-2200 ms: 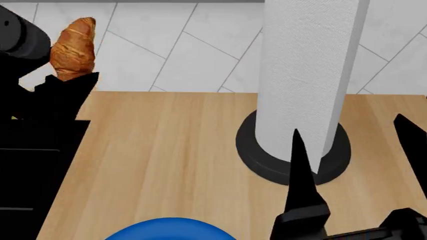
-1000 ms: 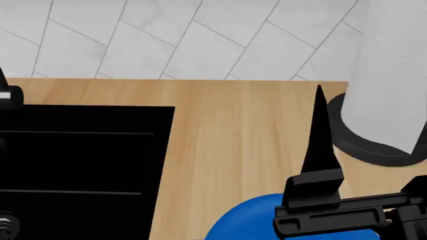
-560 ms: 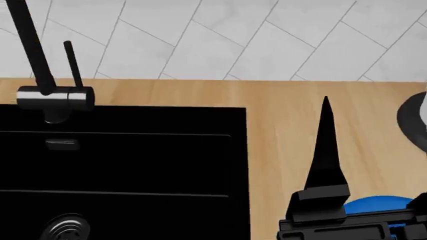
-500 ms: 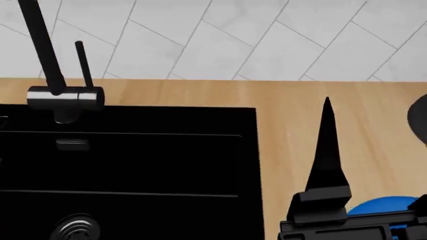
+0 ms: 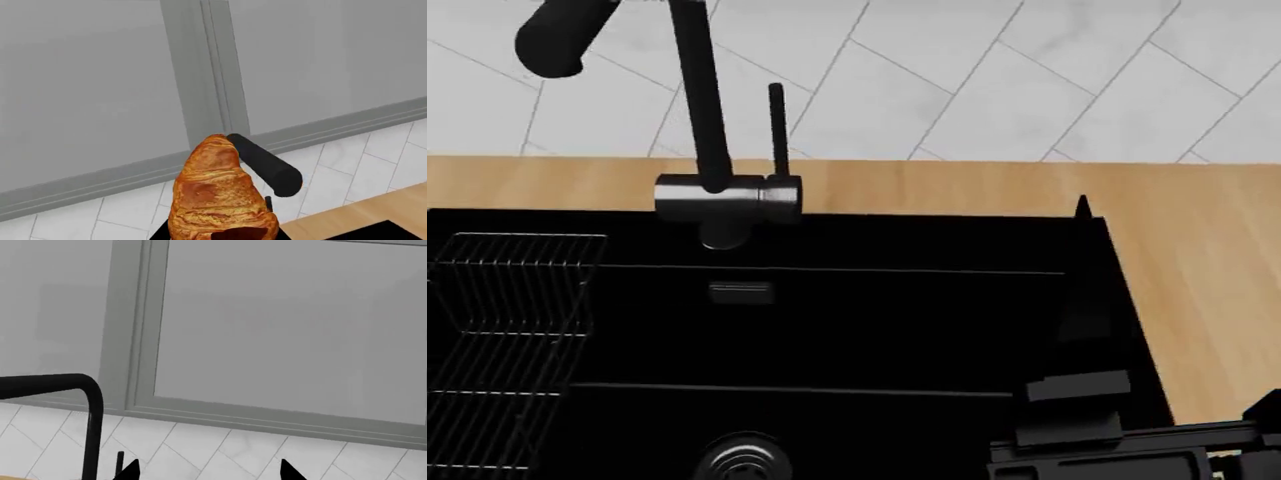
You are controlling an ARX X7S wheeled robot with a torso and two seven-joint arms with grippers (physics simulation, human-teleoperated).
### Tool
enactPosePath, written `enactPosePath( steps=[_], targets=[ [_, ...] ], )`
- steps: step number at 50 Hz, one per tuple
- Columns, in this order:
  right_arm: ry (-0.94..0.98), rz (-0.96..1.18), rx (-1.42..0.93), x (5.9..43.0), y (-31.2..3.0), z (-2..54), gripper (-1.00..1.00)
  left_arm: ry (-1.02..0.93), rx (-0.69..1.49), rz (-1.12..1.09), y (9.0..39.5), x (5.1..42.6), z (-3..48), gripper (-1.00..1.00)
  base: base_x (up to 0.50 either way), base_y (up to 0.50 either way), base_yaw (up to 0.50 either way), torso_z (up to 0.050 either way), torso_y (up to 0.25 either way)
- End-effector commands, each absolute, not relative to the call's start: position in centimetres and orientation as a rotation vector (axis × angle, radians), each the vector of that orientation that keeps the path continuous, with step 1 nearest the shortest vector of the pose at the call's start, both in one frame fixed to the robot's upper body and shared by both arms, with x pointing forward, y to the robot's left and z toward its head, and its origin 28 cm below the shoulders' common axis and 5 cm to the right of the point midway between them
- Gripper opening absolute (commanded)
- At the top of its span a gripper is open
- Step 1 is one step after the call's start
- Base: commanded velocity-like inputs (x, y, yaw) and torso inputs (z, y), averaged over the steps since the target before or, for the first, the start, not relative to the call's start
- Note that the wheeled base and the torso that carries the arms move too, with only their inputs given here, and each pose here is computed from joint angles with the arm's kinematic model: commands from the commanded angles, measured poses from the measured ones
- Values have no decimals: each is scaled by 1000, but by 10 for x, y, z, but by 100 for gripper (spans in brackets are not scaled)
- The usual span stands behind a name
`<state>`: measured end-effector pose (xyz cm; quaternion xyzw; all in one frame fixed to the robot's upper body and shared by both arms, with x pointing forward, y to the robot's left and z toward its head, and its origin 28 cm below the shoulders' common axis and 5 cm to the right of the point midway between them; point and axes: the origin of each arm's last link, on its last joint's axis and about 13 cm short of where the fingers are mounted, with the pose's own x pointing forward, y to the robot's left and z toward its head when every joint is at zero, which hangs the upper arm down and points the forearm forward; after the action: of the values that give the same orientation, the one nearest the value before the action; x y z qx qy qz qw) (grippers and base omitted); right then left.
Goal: Place the pastries on the plates.
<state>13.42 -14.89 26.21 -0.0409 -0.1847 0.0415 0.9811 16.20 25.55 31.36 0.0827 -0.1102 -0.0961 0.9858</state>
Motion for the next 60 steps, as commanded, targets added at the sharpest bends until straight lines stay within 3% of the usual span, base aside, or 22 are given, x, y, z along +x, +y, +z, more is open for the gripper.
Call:
enactPosePath(
  steps=[1, 60],
  targets=[
    [-373, 89, -86, 135, -148, 264, 100, -209, 132, -195, 253, 160, 314, -100, 0, 500, 0, 0, 0],
    [-370, 95, -73, 138, -146, 257, 100, -227, 132, -188, 254, 163, 315, -100, 0, 500, 0, 0, 0]
  ],
)
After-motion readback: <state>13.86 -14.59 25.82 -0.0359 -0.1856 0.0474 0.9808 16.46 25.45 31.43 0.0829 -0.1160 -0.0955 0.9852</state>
